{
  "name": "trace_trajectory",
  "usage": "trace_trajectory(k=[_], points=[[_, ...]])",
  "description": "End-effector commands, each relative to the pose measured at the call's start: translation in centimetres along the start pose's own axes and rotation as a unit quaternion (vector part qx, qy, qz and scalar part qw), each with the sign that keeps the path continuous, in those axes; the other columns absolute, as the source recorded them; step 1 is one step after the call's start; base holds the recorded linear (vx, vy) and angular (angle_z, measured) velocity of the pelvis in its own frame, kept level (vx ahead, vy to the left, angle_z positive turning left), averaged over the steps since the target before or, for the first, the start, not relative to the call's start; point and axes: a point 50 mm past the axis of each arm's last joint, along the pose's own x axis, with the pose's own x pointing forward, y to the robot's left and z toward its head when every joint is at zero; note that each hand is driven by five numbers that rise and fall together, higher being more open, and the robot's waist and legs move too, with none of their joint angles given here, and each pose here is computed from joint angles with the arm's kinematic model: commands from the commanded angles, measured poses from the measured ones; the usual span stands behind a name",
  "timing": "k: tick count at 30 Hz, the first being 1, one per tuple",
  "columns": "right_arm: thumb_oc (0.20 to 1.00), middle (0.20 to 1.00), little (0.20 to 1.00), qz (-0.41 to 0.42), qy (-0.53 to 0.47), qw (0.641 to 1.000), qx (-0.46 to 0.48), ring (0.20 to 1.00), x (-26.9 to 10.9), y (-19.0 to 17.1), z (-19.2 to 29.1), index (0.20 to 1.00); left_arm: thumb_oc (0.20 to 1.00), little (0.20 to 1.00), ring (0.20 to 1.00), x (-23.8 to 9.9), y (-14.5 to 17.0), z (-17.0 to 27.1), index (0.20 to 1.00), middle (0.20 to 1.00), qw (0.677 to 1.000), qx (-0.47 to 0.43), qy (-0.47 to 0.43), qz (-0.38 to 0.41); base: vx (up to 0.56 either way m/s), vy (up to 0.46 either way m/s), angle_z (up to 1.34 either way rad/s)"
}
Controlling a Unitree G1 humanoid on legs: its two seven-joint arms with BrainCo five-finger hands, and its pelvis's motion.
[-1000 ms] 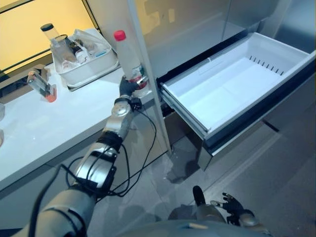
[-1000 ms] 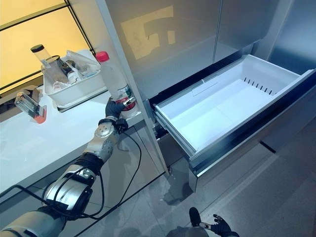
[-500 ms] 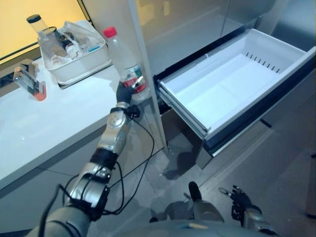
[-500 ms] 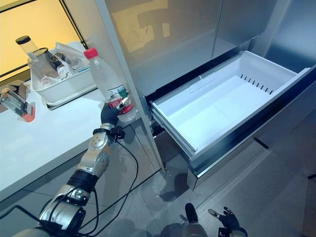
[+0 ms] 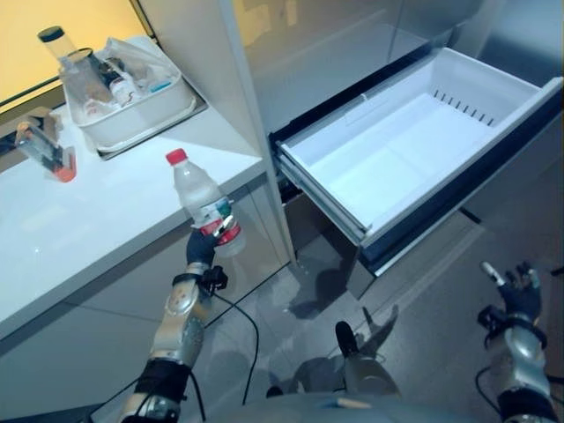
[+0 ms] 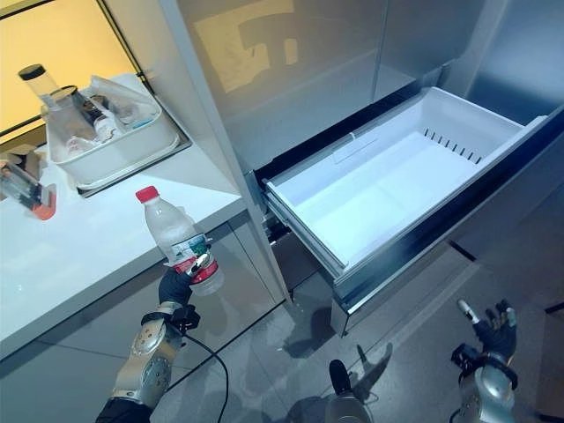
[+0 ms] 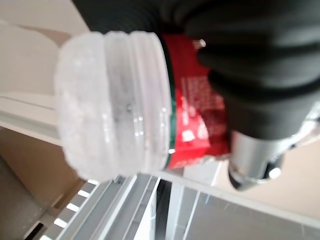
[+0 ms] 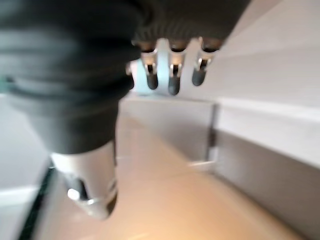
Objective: Take the drinks into the refrigerator
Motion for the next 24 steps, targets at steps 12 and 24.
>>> trace_trajectory(k=[12,24], points=[[1.0,1.0,1.0,0.07,-0.441,0.894,0.033,1.0,-4.4,6.2,17.9,1.0,0.2,0.2,0.2,-0.6,-0.6,6.0,0.2,0.2,0.987,-0.004,-0.158,-0.032,0.0,0.002,-0.01],[1.0,1.0,1.0,0.26,-0.59,0.764,0.024,1.0,-10.7,12.5,24.0,1.0,0.2,0.2,0.2,-0.8,-1.4,5.9,0.2,0.2,0.987,0.01,-0.151,-0.061,0.0,0.0,0.0]])
